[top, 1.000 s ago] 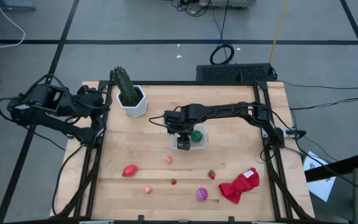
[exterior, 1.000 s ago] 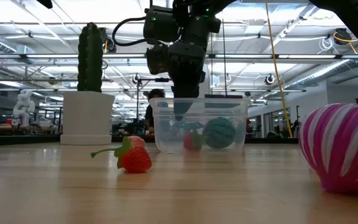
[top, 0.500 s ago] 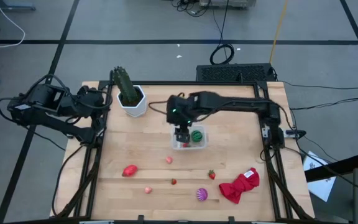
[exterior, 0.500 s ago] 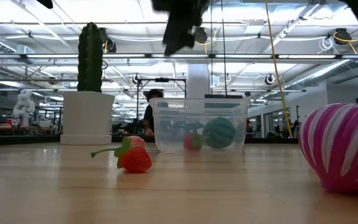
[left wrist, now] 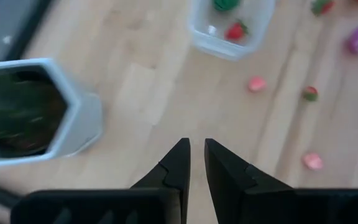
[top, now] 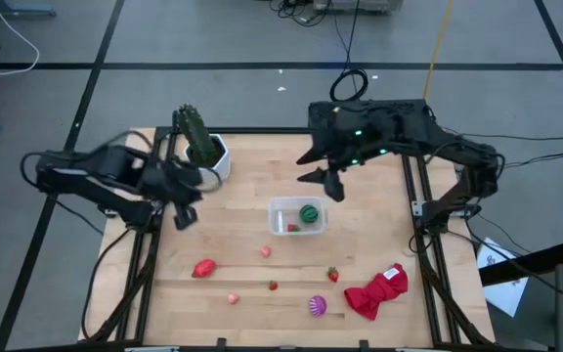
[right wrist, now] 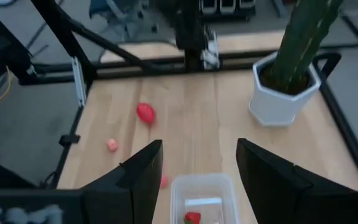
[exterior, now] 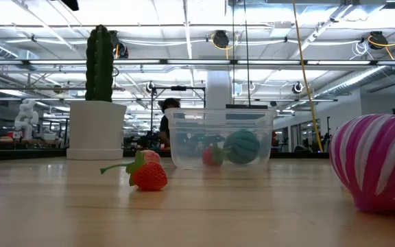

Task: Pick and placing Produce into tupperware
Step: Put the top peach into the transparent bin

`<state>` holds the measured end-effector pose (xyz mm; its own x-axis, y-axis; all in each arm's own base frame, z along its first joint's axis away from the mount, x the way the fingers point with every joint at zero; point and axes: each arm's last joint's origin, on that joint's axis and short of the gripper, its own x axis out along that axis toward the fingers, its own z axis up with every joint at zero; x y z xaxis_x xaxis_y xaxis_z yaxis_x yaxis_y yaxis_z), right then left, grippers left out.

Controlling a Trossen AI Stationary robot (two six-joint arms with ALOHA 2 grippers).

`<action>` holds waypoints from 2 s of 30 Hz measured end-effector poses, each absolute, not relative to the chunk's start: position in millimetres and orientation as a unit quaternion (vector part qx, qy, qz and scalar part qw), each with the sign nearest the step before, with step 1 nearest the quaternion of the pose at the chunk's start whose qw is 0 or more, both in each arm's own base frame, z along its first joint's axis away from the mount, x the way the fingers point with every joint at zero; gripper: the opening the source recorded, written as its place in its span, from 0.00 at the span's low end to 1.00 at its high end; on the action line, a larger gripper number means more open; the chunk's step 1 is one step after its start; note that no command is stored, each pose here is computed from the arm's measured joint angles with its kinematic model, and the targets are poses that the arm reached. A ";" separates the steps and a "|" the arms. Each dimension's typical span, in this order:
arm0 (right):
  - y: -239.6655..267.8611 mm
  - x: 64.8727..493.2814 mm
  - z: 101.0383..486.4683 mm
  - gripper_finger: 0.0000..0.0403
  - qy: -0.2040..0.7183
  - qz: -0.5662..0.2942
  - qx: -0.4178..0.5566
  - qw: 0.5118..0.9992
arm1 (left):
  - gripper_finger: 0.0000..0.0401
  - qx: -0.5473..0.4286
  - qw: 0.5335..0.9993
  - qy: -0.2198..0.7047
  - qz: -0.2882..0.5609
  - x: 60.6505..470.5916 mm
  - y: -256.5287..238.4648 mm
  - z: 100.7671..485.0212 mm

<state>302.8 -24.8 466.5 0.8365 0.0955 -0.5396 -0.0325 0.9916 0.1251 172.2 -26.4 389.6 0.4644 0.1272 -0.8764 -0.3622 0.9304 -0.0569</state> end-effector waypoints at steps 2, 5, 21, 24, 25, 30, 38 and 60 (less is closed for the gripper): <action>-24.1 296.4 472.2 0.49 0.272 0.035 0.051 0.960 | 0.13 -0.119 0.845 0.507 0.122 188.6 -38.2 382.7; -23.5 290.6 475.7 0.49 0.268 0.035 0.046 0.962 | 0.13 -0.124 0.851 0.500 0.097 211.8 -59.6 373.7; -20.7 273.6 455.8 0.49 0.394 0.037 0.061 0.916 | 0.13 -0.244 0.826 0.489 0.137 274.4 -149.3 314.6; -18.2 273.0 455.8 0.49 0.396 0.043 0.056 0.916 | 0.13 -0.262 0.827 0.472 0.157 285.6 -154.9 305.0; -17.0 271.7 456.7 0.49 0.394 0.047 0.051 0.916 | 0.13 -0.265 0.827 0.471 0.157 289.0 -156.6 301.9; -14.5 264.6 462.2 0.49 0.382 0.056 0.037 0.922 | 0.13 -0.281 0.830 0.457 0.157 308.9 -161.6 286.6; -13.0 239.4 478.2 0.49 0.351 0.054 0.035 0.934 | 0.13 -0.283 0.811 0.471 0.201 335.9 -153.7 251.7; -9.1 188.7 502.9 0.49 0.295 0.049 0.046 0.953 | 0.13 -0.374 0.736 0.503 0.255 357.7 -124.2 225.5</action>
<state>188.7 -9.1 502.9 0.8217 0.1206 -0.5570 -0.0665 0.9910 0.1165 357.7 -124.2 225.5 0.3646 -0.0005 -0.9312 -0.7518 0.5899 -0.2947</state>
